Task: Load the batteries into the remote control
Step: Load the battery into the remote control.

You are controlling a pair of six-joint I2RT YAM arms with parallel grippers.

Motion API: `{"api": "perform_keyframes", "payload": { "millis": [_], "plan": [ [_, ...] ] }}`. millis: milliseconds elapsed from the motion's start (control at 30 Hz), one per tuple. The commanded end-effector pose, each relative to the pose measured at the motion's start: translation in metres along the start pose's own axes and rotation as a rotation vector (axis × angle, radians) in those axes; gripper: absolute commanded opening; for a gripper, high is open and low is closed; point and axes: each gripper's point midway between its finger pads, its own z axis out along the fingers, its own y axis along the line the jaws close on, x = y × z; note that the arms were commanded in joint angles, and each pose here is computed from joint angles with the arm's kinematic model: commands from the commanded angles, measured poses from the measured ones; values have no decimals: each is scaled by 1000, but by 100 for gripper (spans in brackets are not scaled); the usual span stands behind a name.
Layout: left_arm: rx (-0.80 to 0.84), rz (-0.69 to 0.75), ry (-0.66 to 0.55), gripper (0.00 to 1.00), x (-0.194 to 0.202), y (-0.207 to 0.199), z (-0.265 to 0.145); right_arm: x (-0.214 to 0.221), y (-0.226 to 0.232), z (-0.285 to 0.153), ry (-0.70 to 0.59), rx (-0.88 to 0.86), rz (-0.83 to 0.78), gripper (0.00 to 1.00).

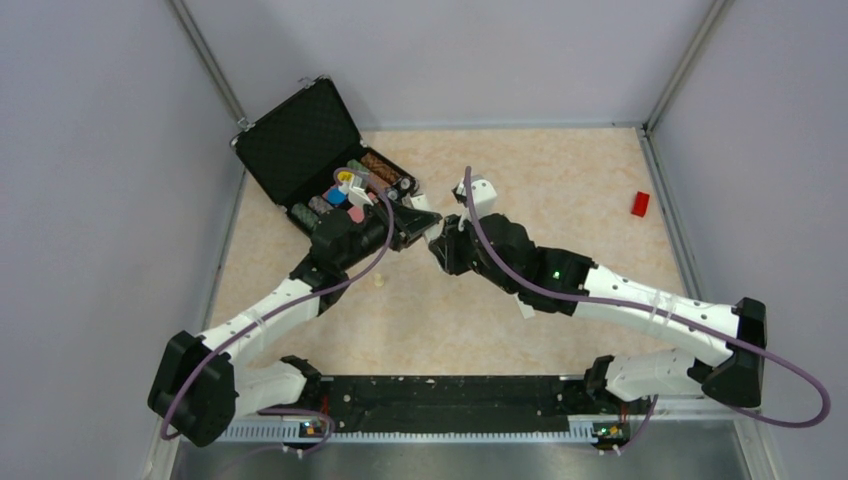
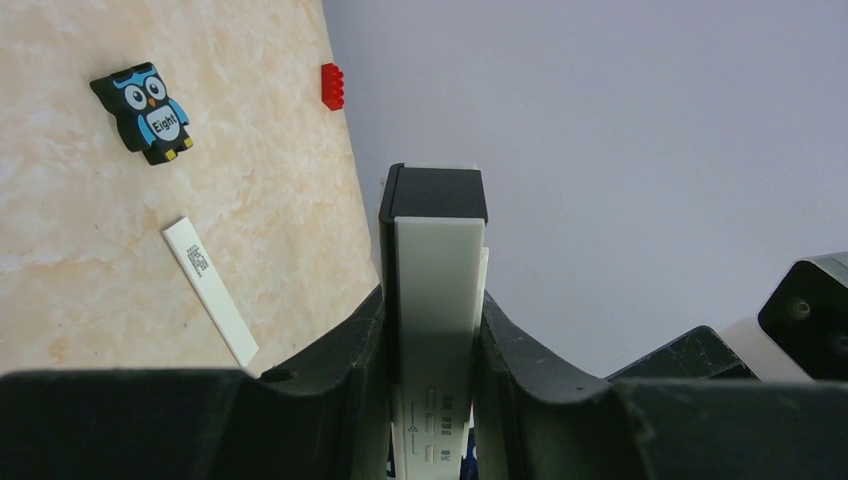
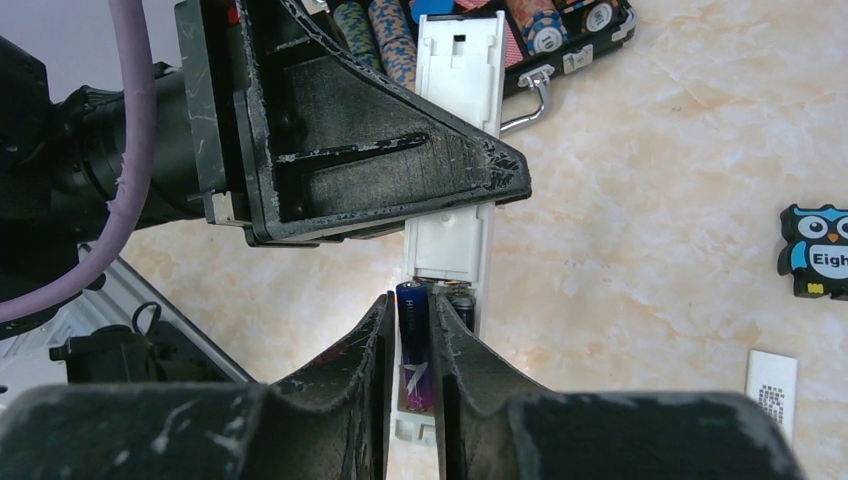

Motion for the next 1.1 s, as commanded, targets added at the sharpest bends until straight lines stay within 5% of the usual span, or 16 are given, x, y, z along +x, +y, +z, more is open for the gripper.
{"api": "perform_keyframes", "payload": {
  "millis": [0,567,867,1067],
  "plan": [
    [193,57,-53,0,-14,-61,-11,20,-10,-4,97,53,-61,20],
    [175,68,-35,0,-8,-52,-13,-21,-3,-15,-5,72,57,29],
    [174,74,-31,0,-7,-52,-14,-43,5,-31,-69,30,147,54],
    [180,77,-30,0,-7,-52,-15,-59,12,-45,-93,-13,215,59]
  ]
}}
